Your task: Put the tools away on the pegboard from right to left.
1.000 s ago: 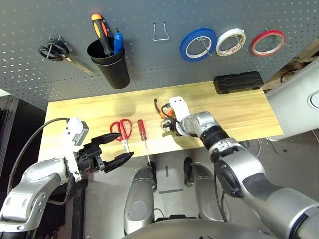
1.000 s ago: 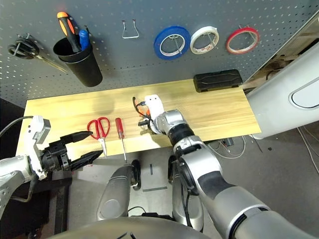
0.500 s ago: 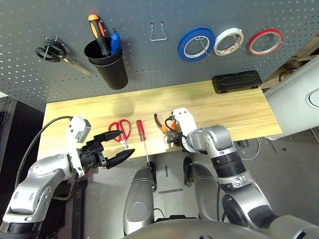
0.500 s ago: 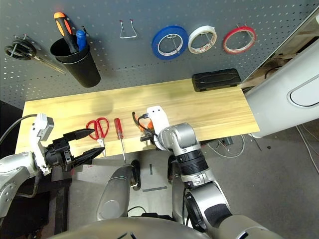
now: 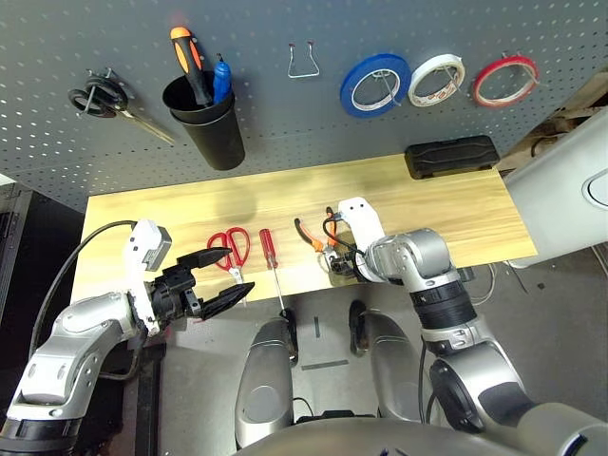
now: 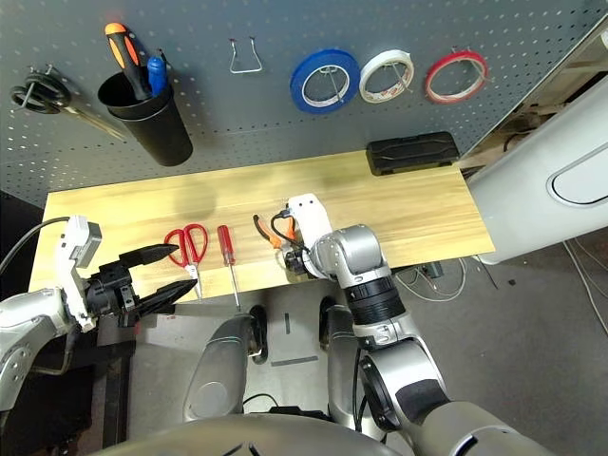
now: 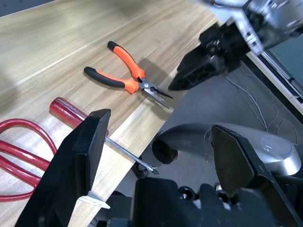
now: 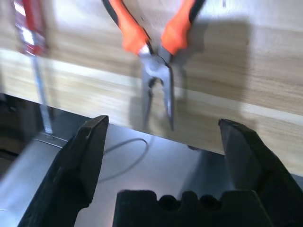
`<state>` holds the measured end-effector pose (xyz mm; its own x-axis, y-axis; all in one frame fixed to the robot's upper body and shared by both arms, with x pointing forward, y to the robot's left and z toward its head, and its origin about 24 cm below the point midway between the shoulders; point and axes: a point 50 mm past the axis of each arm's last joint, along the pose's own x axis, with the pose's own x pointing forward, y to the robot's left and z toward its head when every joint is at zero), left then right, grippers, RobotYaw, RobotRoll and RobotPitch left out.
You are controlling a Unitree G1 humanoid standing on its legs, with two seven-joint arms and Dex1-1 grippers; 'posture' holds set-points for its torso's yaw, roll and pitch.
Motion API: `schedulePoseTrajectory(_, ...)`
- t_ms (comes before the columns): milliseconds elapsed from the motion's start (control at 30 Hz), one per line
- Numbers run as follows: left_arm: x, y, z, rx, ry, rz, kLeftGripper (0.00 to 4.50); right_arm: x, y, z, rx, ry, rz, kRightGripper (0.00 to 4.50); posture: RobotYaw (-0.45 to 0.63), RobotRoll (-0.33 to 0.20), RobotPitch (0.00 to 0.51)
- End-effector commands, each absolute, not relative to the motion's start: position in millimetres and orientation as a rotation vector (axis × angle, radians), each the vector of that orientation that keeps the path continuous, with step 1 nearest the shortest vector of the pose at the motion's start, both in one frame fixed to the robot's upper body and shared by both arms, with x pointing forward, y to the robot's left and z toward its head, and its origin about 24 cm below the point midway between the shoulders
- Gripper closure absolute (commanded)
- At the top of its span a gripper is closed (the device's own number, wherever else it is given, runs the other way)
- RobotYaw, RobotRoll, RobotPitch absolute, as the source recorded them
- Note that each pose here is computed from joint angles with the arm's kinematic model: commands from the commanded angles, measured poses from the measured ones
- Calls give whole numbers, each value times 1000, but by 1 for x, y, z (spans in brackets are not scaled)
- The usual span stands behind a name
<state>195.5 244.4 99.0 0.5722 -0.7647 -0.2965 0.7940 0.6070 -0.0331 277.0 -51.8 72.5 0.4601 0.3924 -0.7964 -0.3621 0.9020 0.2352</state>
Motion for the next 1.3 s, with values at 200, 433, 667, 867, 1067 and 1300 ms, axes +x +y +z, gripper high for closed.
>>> schedulePoseTrajectory(200,188,252,98,90,331,-901,0,282,-45,68,7,981,444,25,30,0,258)
schedulePoseTrajectory(433,182,265,106,102,352,-869,0,302,-29,64,-52,927,458,25,43,0,256)
schedulePoseTrajectory(667,178,269,108,104,366,-852,0,315,-8,58,-65,910,472,25,61,0,258)
schedulePoseTrajectory(867,171,266,111,98,373,-842,0,322,8,63,-41,891,497,25,91,0,262)
schedulePoseTrajectory(1067,162,264,112,89,382,-824,0,327,17,62,-37,884,510,25,130,0,266)
schedulePoseTrajectory(1300,158,263,113,83,385,-805,0,326,28,67,-26,880,546,25,147,0,267)
